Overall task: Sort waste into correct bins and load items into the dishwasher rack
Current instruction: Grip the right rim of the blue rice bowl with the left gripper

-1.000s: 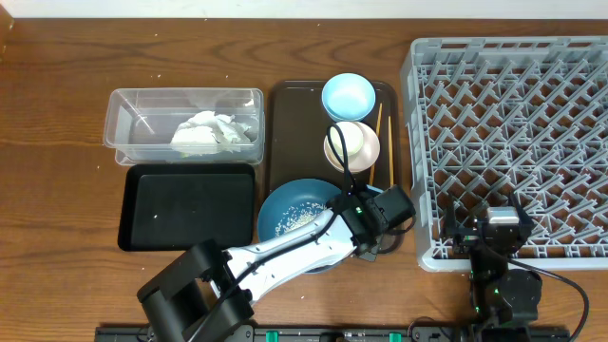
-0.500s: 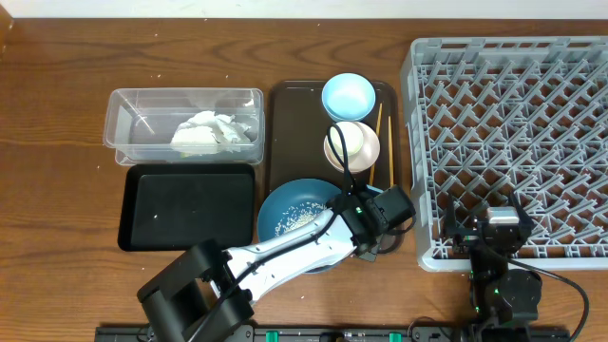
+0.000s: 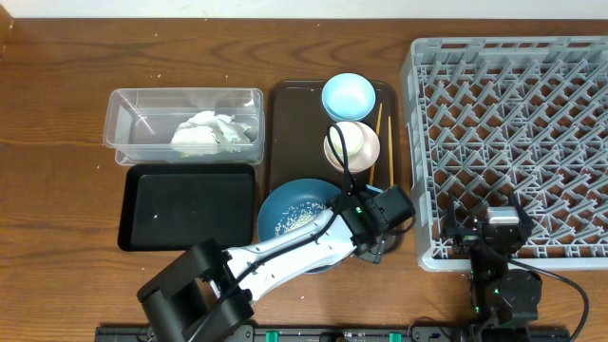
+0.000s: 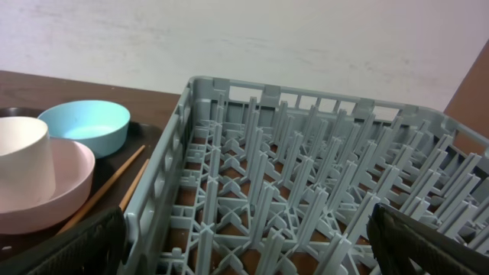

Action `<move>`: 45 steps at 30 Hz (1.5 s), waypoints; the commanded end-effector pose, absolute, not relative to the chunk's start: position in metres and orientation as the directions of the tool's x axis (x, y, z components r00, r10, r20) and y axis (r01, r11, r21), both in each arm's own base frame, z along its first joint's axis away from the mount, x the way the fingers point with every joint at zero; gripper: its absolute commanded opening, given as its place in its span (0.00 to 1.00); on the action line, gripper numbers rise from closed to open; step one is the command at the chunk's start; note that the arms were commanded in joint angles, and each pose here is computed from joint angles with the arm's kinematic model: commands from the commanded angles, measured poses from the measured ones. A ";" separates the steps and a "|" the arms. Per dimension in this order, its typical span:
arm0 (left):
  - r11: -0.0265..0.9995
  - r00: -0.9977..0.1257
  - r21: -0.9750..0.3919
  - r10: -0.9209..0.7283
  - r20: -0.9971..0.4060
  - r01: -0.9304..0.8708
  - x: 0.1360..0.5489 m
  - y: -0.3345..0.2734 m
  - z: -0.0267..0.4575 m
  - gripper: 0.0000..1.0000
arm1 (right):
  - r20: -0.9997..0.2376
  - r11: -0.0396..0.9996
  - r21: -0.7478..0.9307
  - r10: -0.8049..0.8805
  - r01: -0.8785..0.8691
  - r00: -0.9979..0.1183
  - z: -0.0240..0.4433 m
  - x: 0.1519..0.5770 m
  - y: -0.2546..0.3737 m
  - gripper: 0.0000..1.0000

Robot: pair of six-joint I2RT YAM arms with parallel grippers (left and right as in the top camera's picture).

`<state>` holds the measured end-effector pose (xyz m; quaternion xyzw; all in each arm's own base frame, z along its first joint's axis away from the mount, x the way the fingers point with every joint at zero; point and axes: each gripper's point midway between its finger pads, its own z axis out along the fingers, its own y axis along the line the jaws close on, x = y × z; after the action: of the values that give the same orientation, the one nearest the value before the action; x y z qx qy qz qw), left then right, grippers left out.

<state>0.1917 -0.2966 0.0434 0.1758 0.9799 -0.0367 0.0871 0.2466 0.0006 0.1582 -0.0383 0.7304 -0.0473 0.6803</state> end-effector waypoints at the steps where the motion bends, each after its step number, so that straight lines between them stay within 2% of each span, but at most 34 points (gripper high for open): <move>1: 0.935 -0.923 -0.023 0.344 -0.170 0.353 0.190 -0.294 0.037 0.68 | -0.989 0.992 -0.125 -0.123 0.022 -0.078 0.157 0.246 -0.002 0.99; 2: 0.935 -0.923 -0.023 0.344 -0.170 0.353 0.190 -0.294 0.037 0.59 | -0.989 0.992 -0.125 -0.123 0.022 -0.078 0.157 0.246 -0.002 0.99; 5: 0.935 -0.923 -0.023 0.344 -0.170 0.353 0.190 -0.294 0.037 0.45 | -0.989 0.992 -0.125 -0.123 0.022 -0.078 0.157 0.246 -0.002 0.99; 11: 0.935 -0.923 -0.023 0.344 -0.170 0.353 0.190 -0.294 0.037 0.43 | -0.989 0.992 -0.125 -0.123 0.022 -0.078 0.157 0.246 -0.002 0.99; 13: 0.935 -0.923 -0.023 0.344 -0.170 0.353 0.190 -0.294 0.037 0.39 | -0.989 0.992 -0.125 -0.123 0.022 -0.078 0.157 0.246 -0.002 0.99; 18: 0.935 -0.923 -0.023 0.344 -0.170 0.353 0.190 -0.294 0.037 0.37 | -0.989 0.992 -0.125 -0.123 0.022 -0.078 0.157 0.246 -0.002 0.99; 21: 0.935 -0.923 -0.023 0.344 -0.170 0.353 0.190 -0.294 0.037 0.30 | -0.989 0.992 -0.125 -0.123 0.022 -0.078 0.157 0.246 -0.002 0.99; 32: 0.935 -0.923 -0.023 0.344 -0.170 0.353 0.190 -0.294 0.037 0.19 | -0.989 0.992 -0.125 -0.123 0.021 -0.078 0.157 0.246 -0.002 0.99; 33: 0.935 -0.923 -0.023 0.344 -0.170 0.353 0.190 -0.294 0.037 0.15 | -0.989 0.992 -0.125 -0.123 0.022 -0.078 0.157 0.247 -0.002 0.99; 40: 0.935 -0.923 -0.026 0.343 -0.174 0.353 0.190 -0.294 0.039 0.06 | -0.989 0.992 -0.125 -0.123 0.021 -0.078 0.157 0.246 -0.002 0.99; 45: 0.935 -0.922 -0.033 0.342 -0.183 0.353 0.191 -0.295 0.043 0.06 | -0.989 0.992 -0.125 -0.123 0.022 -0.078 0.157 0.246 -0.002 0.99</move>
<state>0.1922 -0.2961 0.0434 0.1782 0.9794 -0.0346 0.0888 0.2466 0.0006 0.1582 -0.0383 0.7304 -0.0473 0.6803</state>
